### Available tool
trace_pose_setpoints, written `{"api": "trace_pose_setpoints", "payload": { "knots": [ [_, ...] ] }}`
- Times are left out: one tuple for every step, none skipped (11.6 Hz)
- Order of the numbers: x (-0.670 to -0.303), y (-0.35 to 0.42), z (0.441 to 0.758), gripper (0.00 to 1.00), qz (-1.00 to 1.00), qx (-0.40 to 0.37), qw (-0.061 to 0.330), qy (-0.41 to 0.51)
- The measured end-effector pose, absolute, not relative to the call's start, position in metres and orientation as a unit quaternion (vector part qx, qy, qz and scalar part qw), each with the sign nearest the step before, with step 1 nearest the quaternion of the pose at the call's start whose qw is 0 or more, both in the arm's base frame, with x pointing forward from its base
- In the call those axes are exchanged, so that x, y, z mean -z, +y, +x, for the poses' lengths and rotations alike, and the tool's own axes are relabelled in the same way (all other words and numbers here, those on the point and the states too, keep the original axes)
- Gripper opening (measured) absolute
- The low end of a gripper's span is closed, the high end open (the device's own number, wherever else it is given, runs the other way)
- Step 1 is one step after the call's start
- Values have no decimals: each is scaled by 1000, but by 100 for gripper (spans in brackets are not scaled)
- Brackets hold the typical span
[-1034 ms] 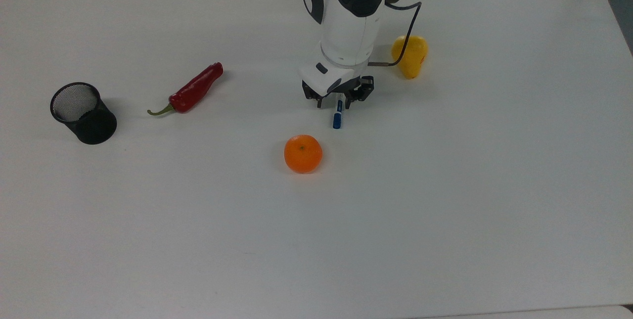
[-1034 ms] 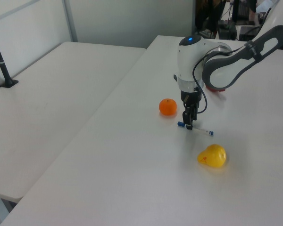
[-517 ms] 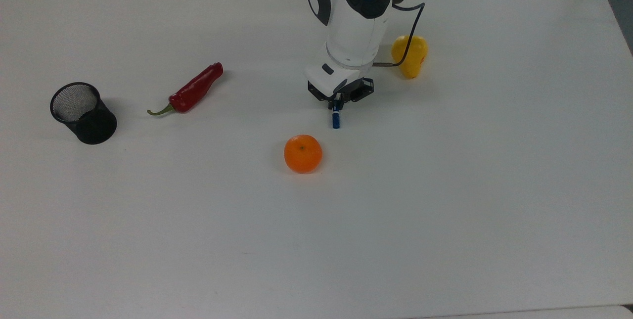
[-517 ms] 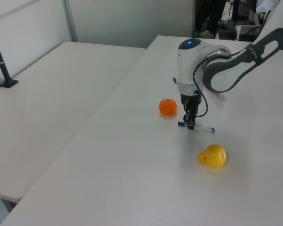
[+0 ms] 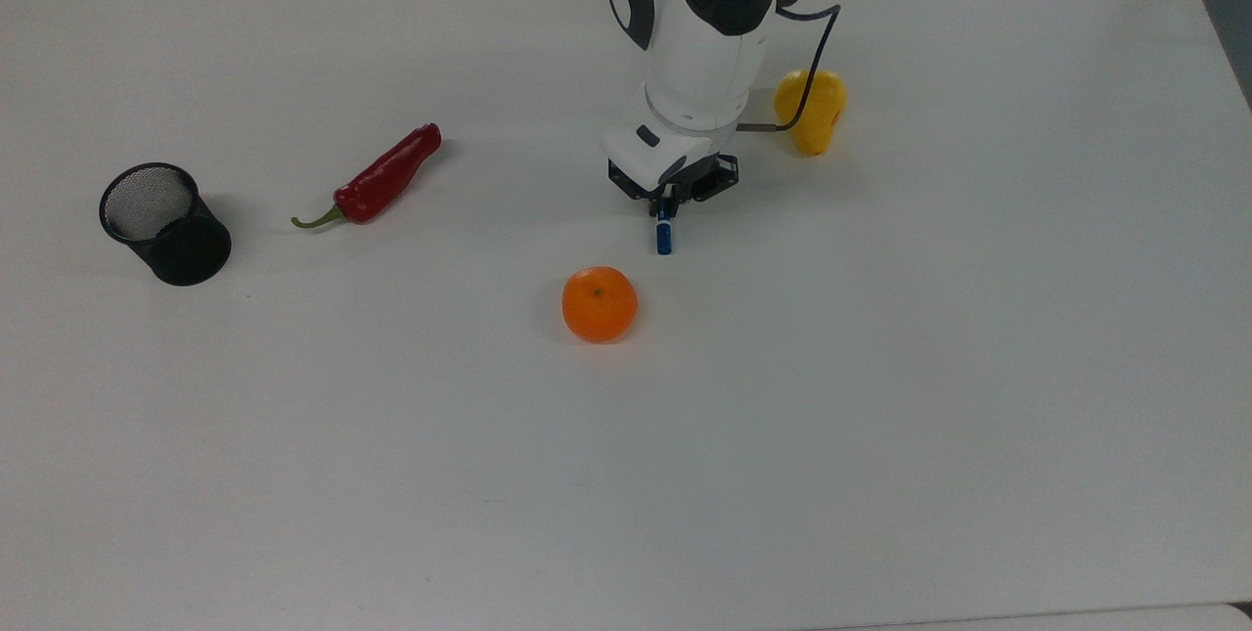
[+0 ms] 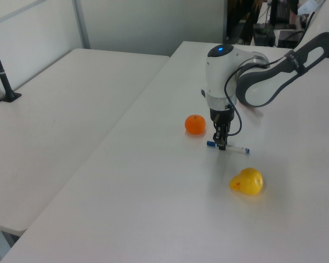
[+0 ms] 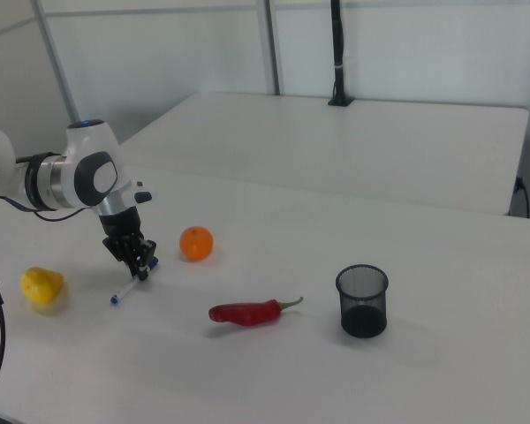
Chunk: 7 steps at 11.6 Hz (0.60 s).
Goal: Place marker
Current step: 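Close the gripper on the marker, then lift the marker and carry it toward the black mesh pen cup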
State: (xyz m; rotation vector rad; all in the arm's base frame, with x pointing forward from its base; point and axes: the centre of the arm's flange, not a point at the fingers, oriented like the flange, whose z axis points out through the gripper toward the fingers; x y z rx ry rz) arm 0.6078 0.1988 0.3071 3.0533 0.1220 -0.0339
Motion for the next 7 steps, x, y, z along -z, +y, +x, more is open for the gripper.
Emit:
{"api": "trace_pose_setpoints", "payload": {
  "knots": [
    [-313, 197, 609, 16, 998, 7, 42, 38],
    [-324, 195, 610, 16, 999, -1, 40, 35],
    [-341, 189, 611, 16, 999, -8, 38, 30],
    [-362, 180, 611, 16, 999, -15, 37, 23],
    [-388, 171, 610, 16, 999, -23, 36, 17],
    [-413, 162, 607, 16, 999, -26, 37, 10],
    [-437, 154, 605, 16, 999, -26, 33, 4]
  ]
}}
